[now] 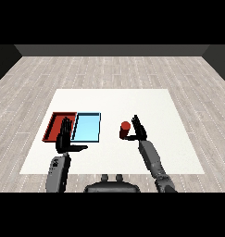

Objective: Pick the red can and put it in the red box

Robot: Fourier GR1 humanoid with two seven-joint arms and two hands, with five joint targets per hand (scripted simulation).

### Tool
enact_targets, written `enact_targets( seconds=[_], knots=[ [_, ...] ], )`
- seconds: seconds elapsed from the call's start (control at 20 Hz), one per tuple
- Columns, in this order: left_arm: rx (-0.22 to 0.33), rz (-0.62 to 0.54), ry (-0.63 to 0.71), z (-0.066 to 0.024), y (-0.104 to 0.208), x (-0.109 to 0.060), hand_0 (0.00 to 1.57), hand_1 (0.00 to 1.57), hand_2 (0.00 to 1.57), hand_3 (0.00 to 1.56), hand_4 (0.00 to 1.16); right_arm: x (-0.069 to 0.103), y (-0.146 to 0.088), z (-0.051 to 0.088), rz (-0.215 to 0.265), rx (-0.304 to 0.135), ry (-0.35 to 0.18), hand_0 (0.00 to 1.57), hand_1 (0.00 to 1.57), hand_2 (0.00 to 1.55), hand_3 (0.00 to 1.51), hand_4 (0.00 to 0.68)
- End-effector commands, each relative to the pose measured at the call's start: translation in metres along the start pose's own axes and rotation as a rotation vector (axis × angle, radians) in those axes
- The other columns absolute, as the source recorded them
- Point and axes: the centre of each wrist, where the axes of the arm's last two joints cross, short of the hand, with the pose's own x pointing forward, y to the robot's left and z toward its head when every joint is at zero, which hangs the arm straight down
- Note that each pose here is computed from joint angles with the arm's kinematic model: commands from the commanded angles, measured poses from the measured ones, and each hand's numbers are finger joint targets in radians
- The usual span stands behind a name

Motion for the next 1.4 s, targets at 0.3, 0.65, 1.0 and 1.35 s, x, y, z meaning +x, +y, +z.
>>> enact_targets(
  seconds=[0.3,0.65,1.0,1.35],
  knots=[
    [0.015,-0.013,-0.006,-0.0021,0.01,0.018,0.0,0.0,0.0,0.0,0.0,0.0,0.016,-0.013,-0.03,0.013,0.014,0.0,0.0,0.0,0.0,0.0],
    [0.007,0.001,-0.001,-0.0024,0.02,-0.001,0.0,0.0,0.0,0.0,0.0,-0.017,0.023,-0.02,-0.036,0.034,0.028,0.0,0.0,0.0,0.0,0.0],
    [0.004,-0.01,-0.019,0.0091,0.004,0.007,0.0,0.0,0.0,0.0,0.0,-0.007,0.025,-0.039,-0.055,0.038,0.044,0.0,0.0,0.0,0.0,0.0],
    [0.019,-0.012,0.001,0.0042,-0.004,0.029,0.0,0.0,0.0,0.0,0.0,-0.007,0.033,-0.04,-0.052,0.052,0.068,0.0,0.0,0.0,0.0,0.0]
  ],
)
